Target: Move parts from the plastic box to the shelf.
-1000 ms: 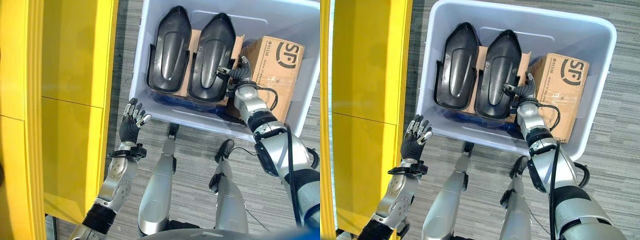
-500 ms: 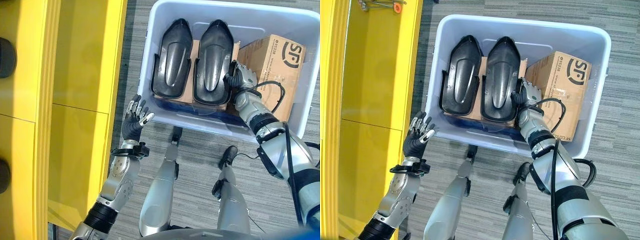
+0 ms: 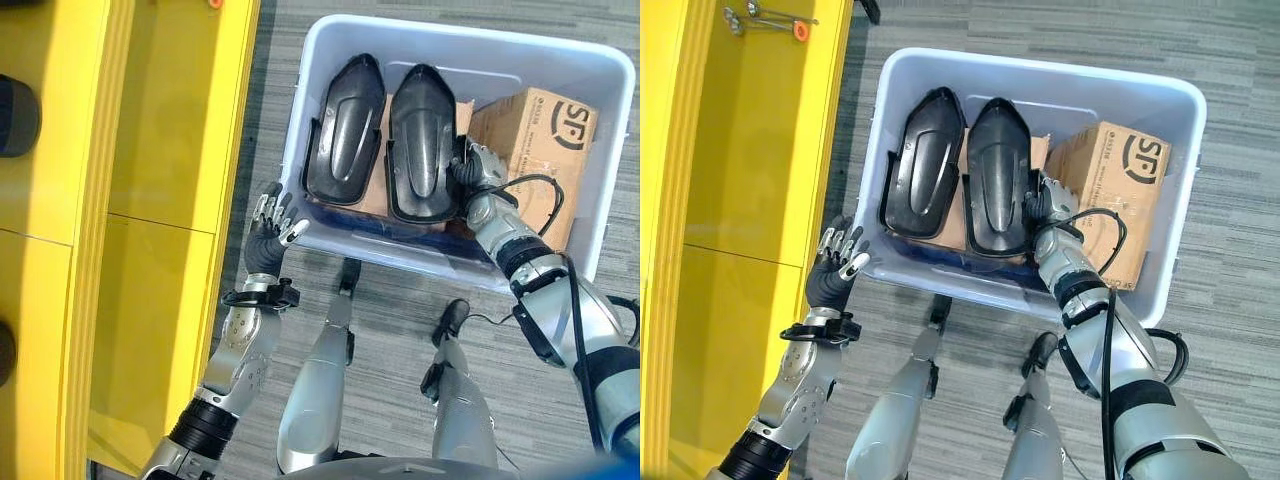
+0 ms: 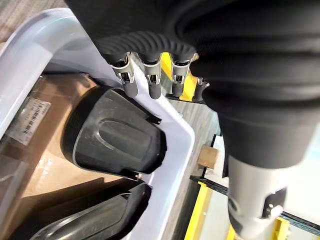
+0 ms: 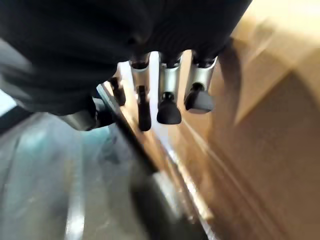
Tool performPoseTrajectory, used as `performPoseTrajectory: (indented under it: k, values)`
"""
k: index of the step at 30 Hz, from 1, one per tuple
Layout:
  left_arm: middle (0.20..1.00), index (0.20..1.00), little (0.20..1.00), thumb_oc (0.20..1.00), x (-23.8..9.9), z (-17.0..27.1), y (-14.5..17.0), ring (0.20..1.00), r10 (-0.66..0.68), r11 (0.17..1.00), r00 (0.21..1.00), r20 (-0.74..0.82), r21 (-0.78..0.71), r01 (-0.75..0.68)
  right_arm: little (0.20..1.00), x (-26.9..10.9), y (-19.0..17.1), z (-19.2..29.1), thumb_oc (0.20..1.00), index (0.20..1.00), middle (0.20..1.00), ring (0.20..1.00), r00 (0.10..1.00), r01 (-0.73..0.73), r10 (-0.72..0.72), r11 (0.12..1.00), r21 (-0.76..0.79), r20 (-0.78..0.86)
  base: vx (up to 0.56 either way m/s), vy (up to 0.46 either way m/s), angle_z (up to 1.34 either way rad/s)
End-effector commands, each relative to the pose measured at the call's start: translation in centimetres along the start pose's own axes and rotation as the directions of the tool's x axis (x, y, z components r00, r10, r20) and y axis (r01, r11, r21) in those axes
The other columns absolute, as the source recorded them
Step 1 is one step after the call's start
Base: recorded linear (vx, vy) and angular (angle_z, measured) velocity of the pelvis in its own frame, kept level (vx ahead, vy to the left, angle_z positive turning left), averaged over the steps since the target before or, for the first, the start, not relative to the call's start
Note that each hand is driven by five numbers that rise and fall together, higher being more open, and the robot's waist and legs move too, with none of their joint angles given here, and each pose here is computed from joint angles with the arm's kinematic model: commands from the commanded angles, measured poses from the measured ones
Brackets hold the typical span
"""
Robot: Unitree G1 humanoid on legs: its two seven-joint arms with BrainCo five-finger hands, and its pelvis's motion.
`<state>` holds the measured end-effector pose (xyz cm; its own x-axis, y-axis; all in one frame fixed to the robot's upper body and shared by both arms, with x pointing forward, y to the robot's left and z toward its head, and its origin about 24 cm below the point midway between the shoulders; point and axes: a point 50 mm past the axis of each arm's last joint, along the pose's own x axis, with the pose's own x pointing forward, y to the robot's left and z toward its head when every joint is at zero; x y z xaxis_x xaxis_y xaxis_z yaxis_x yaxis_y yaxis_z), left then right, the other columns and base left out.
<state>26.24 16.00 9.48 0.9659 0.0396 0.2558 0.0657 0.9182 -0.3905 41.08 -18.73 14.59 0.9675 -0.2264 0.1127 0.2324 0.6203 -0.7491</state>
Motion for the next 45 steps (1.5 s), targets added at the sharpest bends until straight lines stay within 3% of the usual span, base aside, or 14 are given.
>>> performPoseTrajectory:
  k: [1, 4, 9, 19, 28, 29, 31, 39, 45]
  values:
    - [1.0, 1.0, 1.0, 1.0, 0.2, 2.8, 0.2, 1.0, -0.003, 1.0, 0.991, 0.134, 0.03, -0.001, 0.2, -0.6, -0.1, -2.3, 0.2, 0.2, 0.2, 0.2, 0.998, 0.033, -0.023, 0.986, 0.162, -0.06, -0.01, -0.011, -0.19]
    - [1.0, 1.0, 1.0, 1.0, -0.2, 2.8, 1.4, 1.0, 0.04, 0.998, 0.992, 0.122, 0.034, -0.044, 0.2, -0.6, -1.8, 0.7, 0.2, 0.2, 0.2, 0.2, 0.992, 0.09, -0.115, 0.938, 0.334, 0.057, 0.0, -0.007, -0.1]
    - [1.0, 1.0, 1.0, 1.0, -1.1, 2.7, 2.8, 1.0, 0.079, 0.995, 0.993, 0.093, 0.049, -0.084, 0.2, -2.2, -2.9, 3.5, 0.2, 0.2, 0.2, 0.2, 0.96, 0.067, -0.188, 0.872, 0.485, 0.205, 0.02, -0.003, -0.2]
    - [1.0, 1.0, 1.0, 1.0, -2.7, 2.4, 4.7, 1.0, 0.134, 0.987, 0.99, 0.043, 0.087, -0.137, 0.2, -4.8, -4.2, 5.2, 0.2, 0.2, 0.2, 0.2, 0.91, -0.02, -0.243, 0.785, 0.62, 0.336, 0.02, -0.011, -0.08]
    - [1.0, 1.0, 1.0, 1.0, -3.6, 1.8, 5.8, 1.0, 0.172, 0.979, 0.985, -0.006, 0.108, -0.171, 0.2, -7.7, -3.7, 5.2, 0.2, 0.2, 0.2, 0.2, 0.891, -0.201, -0.214, 0.604, 0.771, 0.4, 0.01, -0.014, -0.03]
    - [1.0, 1.0, 1.0, 1.0, -4.0, 1.7, 6.0, 1.0, 0.183, 0.978, 0.983, -0.019, 0.107, -0.18, 0.2, -8.4, -3.2, 5.0, 0.2, 0.2, 0.2, 0.2, 0.895, -0.262, -0.191, 0.506, 0.822, 0.403, 0.01, -0.034, -0.01]
    - [1.0, 1.0, 1.0, 1.0, -4.5, 1.5, 6.5, 1.0, 0.204, 0.974, 0.978, -0.039, 0.106, -0.199, 0.2, -9.3, -2.8, 4.7, 0.2, 0.2, 0.2, 0.2, 0.891, -0.317, -0.16, 0.451, 0.834, 0.425, 0.02, -0.055, -0.04]
    - [1.0, 1.0, 1.0, 1.0, -5.8, 0.6, 7.8, 1.0, 0.256, 0.959, 0.962, -0.097, 0.154, -0.24, 0.2, -10.6, -1.3, 3.5, 0.2, 0.2, 0.2, 0.2, 0.896, -0.374, -0.07, 0.411, 0.831, 0.438, -0.01, -0.137, 0.0]
    - [1.0, 1.0, 1.0, 1.0, -7.2, 0.0, 8.5, 1.0, 0.327, 0.941, 0.937, -0.124, 0.137, -0.31, 0.2, -10.4, -1.4, 3.7, 0.2, 0.2, 0.2, 0.2, 0.891, -0.371, -0.067, 0.464, 0.804, 0.45, -0.09, -0.196, 0.0]
